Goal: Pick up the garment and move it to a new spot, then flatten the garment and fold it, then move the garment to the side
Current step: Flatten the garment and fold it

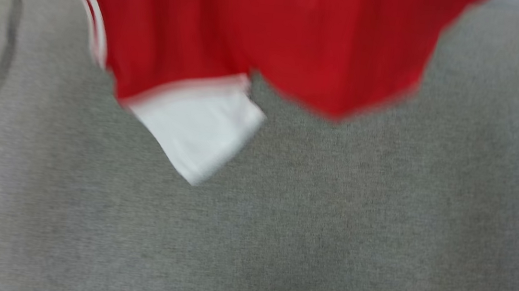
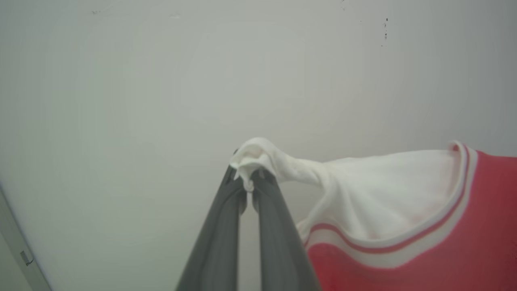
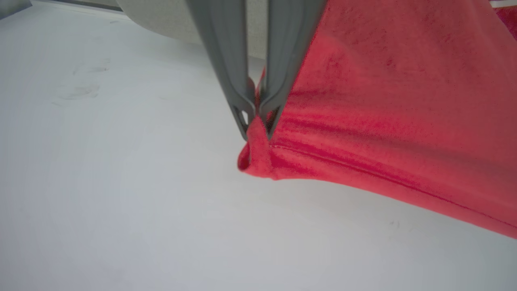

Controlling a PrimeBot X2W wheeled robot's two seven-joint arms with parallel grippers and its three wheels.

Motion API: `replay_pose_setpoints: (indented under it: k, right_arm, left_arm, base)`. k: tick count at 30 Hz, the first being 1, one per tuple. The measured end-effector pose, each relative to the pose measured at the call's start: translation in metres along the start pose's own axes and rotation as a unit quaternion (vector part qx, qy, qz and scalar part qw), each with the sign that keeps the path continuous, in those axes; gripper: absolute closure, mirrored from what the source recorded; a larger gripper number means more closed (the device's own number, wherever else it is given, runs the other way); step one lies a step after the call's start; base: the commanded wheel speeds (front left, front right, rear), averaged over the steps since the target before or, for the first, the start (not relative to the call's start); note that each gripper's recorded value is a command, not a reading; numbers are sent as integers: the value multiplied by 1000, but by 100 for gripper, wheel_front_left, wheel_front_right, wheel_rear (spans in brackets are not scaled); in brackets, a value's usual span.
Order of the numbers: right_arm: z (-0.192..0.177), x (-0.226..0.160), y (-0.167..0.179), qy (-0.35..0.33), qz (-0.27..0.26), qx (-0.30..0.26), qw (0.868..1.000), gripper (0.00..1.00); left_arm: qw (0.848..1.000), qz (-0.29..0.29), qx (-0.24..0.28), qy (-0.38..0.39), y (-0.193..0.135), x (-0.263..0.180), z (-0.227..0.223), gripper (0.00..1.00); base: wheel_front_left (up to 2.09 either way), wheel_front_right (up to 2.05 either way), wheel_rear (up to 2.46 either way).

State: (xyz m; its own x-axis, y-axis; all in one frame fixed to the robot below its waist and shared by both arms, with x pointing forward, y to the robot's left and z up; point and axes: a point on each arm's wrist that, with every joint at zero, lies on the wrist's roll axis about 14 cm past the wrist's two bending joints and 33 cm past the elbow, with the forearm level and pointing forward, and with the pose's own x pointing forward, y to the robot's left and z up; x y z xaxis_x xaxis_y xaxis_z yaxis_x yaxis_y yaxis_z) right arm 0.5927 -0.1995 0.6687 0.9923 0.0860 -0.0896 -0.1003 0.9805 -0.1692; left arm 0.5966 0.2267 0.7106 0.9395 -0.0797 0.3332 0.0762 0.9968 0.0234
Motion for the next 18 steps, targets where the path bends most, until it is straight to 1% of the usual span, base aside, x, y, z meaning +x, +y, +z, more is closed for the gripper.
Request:
replay_pose_setpoints:
  k: [6,10,12,14,18]
  right_arm:
    - [47,36,-16,-95,-27,-22,995,100]
    - [54,64,-19,-127,-35,-33,991,100]
    - [49,79,-18,-134,-36,-34,990,100]
    - [36,97,-16,-129,-34,-36,990,100]
    - [-8,133,-4,-100,-21,-45,994,100]
  left_arm:
    - [997,-2,22,-68,7,58,32,100]
    - [995,-2,35,-92,12,88,30,100]
    - [995,-4,38,-91,13,100,17,100]
    - [996,-4,38,-85,14,110,-2,100]
    - [998,-2,35,-54,19,122,-60,100]
  base:
    - [0,0,0]
    - [0,0,0]
    - [0,0,0]
    - [0,0,0]
    - [0,0,0]
